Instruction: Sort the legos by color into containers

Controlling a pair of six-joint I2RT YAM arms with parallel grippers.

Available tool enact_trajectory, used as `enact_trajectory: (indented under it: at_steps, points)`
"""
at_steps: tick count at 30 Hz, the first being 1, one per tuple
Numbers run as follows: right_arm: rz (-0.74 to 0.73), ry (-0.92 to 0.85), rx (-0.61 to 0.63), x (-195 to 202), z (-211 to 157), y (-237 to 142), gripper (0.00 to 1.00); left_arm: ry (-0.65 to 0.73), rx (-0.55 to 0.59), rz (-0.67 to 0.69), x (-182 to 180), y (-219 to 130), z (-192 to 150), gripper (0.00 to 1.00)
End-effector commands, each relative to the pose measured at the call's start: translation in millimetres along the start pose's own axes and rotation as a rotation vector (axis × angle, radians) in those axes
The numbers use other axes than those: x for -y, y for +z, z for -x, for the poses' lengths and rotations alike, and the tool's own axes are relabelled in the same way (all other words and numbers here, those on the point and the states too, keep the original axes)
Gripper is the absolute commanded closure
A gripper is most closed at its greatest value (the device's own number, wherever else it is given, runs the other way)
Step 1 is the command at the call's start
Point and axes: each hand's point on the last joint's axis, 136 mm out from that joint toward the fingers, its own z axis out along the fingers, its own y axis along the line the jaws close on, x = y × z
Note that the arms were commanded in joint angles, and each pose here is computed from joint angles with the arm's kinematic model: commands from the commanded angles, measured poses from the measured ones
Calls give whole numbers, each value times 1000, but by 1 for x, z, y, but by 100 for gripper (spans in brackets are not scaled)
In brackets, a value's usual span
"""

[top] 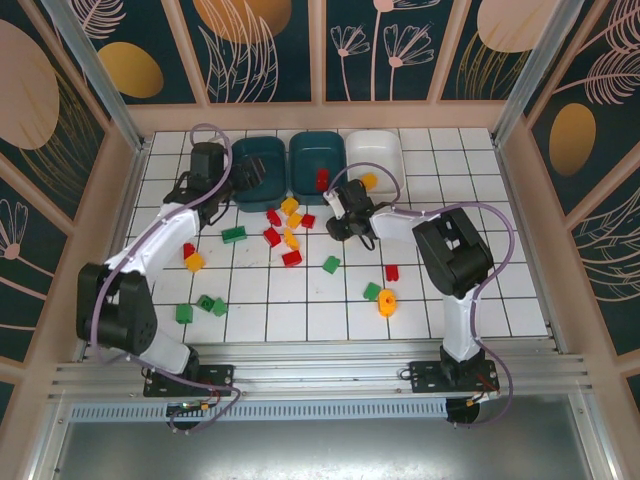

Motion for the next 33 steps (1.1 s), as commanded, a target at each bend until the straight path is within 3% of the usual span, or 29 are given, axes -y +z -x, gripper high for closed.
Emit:
enact_trajectory:
  at_steps: [1,7,12,17,20,24,27,30,33]
  points:
    - [20,16,18,-2,8,-6,77,-12,8,-56,5,-11,-6,22]
    - [-54,73,197,13,56,-56,81,-10,-28,-134,23,-23,-36,24]
    - [-253,243,353,87,95,-105,81,163,-184,-90,50,-7,-109,25]
    - [-307,384,288,155,94,-78,82,318,-350,-129,80,8,-183,26]
    - [-306,437,245,177,91,-57,81,424,-416,-141,99,13,-213,25]
    - [-304,514,228,189,89,-41,74,447,-466,-166,108,21,-235,24]
    - [-303,543,223,196,87,-36,58,452,-472,-157,106,23,-238,22]
    - [-298,541,247,195,93,-46,47,463,-458,-135,102,20,-233,21]
    - [-310,545,303,193,100,-72,43,467,-441,-112,97,17,-228,21]
